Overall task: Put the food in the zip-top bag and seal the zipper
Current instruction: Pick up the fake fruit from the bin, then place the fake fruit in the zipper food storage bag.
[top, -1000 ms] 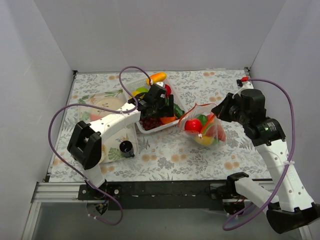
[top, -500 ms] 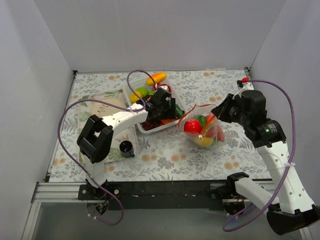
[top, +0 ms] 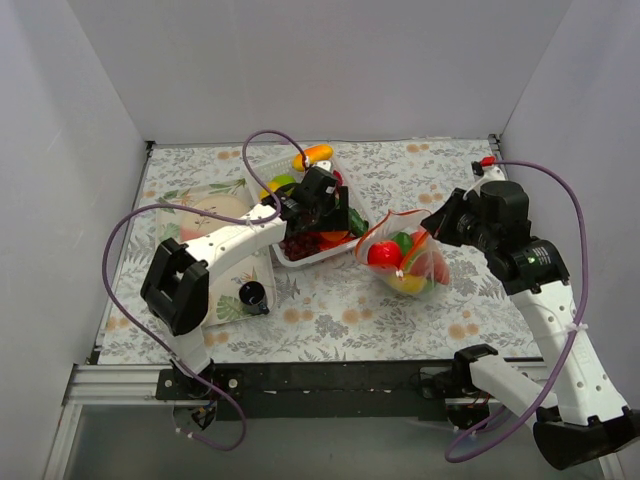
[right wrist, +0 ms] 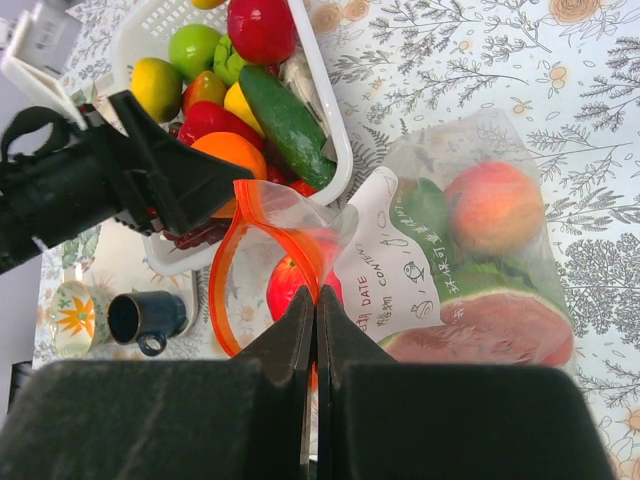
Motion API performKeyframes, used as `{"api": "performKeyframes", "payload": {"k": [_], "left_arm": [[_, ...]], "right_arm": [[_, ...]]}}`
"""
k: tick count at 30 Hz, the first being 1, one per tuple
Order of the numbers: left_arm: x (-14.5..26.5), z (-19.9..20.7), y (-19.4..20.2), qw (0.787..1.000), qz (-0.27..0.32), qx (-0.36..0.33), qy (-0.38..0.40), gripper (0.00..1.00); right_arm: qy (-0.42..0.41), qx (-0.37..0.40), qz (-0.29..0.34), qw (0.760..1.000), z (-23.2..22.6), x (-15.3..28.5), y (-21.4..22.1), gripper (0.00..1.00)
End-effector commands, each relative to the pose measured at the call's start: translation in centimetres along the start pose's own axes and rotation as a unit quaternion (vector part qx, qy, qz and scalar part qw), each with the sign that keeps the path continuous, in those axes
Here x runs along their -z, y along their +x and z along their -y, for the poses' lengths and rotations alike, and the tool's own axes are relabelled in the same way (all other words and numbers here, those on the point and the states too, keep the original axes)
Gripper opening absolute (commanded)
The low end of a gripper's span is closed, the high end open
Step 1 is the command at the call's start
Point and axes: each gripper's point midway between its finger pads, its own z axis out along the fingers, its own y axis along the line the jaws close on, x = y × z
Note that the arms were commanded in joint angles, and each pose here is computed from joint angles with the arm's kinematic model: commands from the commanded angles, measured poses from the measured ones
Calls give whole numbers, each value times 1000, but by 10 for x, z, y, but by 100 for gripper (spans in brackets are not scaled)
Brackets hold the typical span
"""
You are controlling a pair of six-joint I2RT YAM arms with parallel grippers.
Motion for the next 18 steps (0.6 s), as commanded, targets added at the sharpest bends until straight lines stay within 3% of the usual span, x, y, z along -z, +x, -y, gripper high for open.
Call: {"api": "performKeyframes", "payload": {"k": [1, 5, 12, 18], "left_arm": [[48, 15, -37, 998, 51, 2, 24, 35], [74, 20, -47, 997, 66, 2, 43, 32], [135, 55, -60, 986, 72, 17, 148, 32], [154, 96, -38, 970, 36, 25, 240, 31]], "right_arm": [[-27, 1, 29, 999, -12, -2, -14, 1], [-19, 1, 29, 999, -9, -6, -14, 1], [-17, -2, 24, 1000, -9, -14, -14, 1], [-17, -4, 22, 1000, -10, -17, -14, 1]]}}
